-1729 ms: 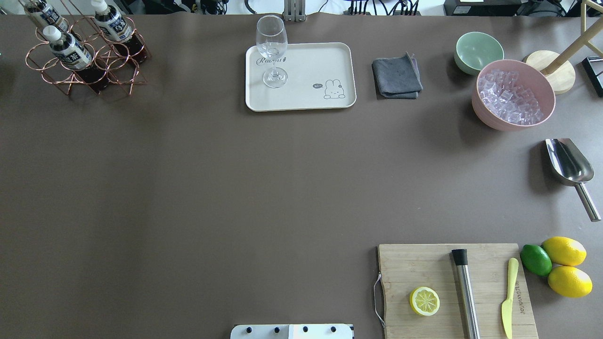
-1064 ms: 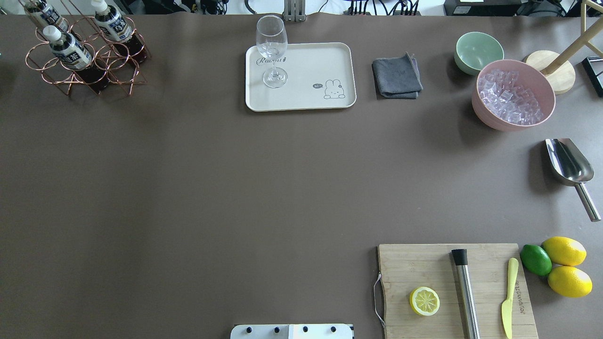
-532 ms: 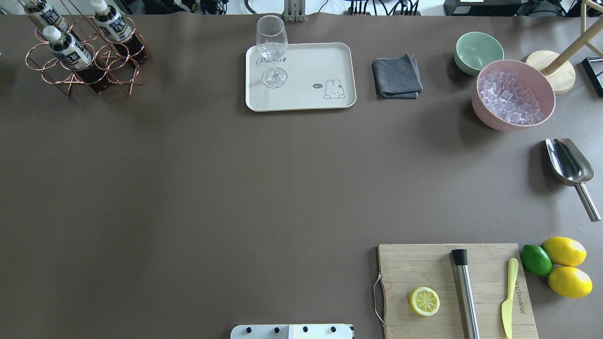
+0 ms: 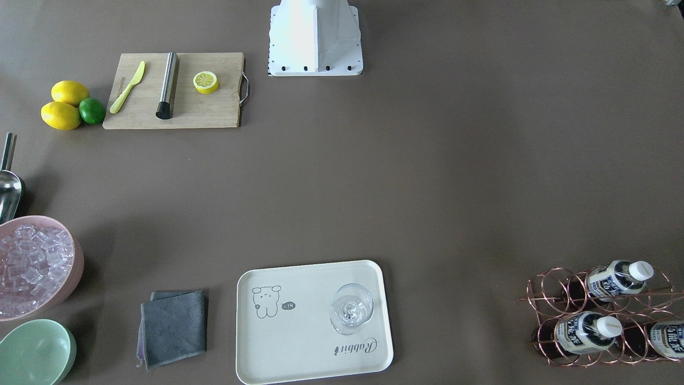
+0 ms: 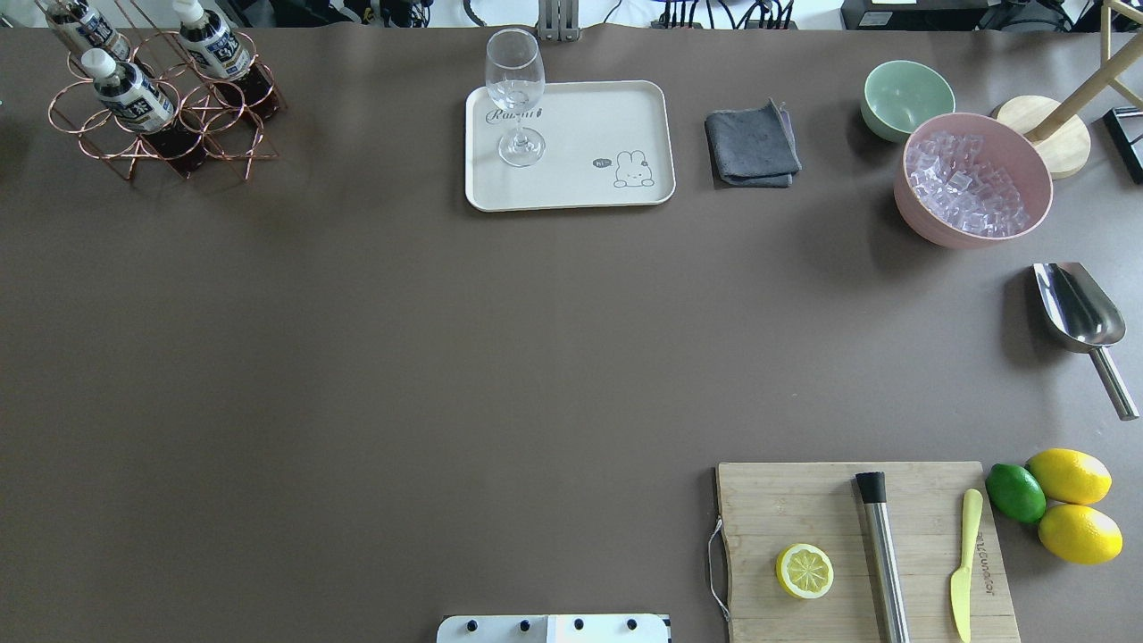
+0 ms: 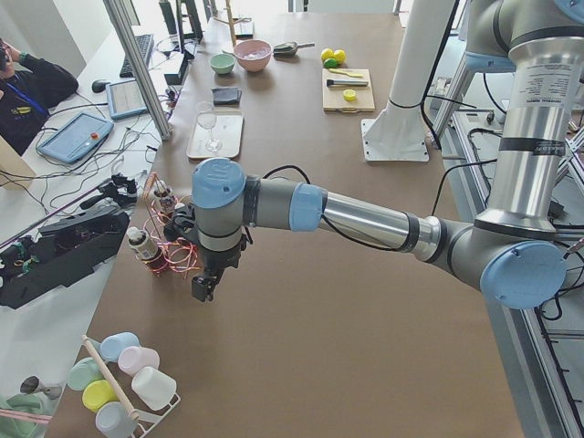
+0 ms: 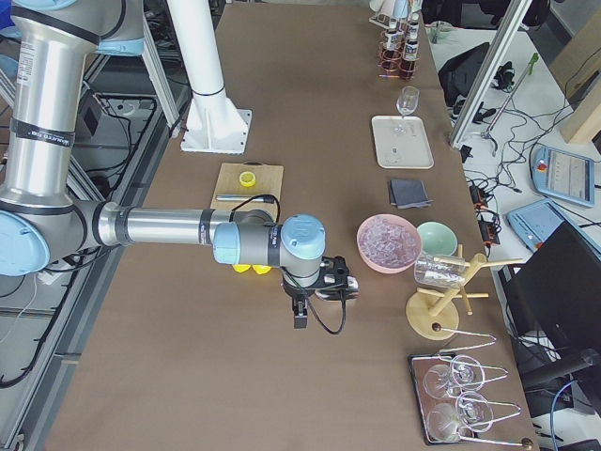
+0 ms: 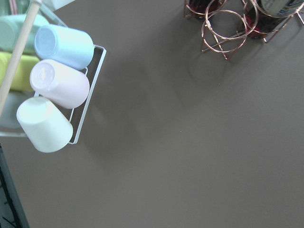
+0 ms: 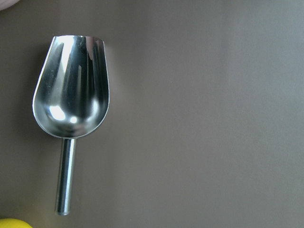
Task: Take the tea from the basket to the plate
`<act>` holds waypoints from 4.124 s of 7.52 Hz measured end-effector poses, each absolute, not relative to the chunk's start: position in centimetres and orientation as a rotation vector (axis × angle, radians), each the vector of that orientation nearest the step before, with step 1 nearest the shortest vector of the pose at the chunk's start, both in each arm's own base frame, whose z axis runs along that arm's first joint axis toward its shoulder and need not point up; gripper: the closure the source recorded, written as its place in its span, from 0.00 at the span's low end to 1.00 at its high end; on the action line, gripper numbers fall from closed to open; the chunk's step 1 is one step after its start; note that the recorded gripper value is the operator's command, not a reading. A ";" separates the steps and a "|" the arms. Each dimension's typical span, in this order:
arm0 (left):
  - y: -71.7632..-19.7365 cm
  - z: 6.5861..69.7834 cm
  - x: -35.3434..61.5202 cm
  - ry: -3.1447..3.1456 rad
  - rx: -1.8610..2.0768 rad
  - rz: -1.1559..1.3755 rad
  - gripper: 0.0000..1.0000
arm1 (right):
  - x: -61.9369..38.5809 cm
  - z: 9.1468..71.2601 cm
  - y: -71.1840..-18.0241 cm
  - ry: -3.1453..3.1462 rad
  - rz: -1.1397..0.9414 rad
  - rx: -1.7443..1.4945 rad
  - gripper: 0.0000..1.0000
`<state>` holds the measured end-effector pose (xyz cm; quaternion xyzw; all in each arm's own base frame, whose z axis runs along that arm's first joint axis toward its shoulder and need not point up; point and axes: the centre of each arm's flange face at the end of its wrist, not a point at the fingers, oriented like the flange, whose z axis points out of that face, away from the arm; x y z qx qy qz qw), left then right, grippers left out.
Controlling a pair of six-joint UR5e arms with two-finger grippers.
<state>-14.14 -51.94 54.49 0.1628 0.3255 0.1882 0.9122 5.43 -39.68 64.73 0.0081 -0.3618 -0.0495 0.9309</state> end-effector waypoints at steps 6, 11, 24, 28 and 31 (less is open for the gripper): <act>-62.5 39.5 -4.8 0.520 0.726 0.942 0.02 | 5.8 64.9 -39.9 -0.690 -0.106 0.022 0.00; -69.7 33.5 2.1 0.452 0.801 1.201 0.02 | 5.9 64.4 -40.0 -0.676 -0.117 0.035 0.00; -76.1 37.0 6.0 0.482 0.756 1.278 0.36 | 5.7 63.4 -40.4 -0.677 -0.126 0.055 0.00; -76.1 37.1 6.3 0.479 0.759 1.284 1.00 | 5.6 63.0 -40.8 -0.676 -0.127 0.060 0.00; -76.1 36.9 5.2 0.466 0.769 1.273 1.00 | 5.0 62.2 -41.9 -0.675 -0.144 0.072 0.00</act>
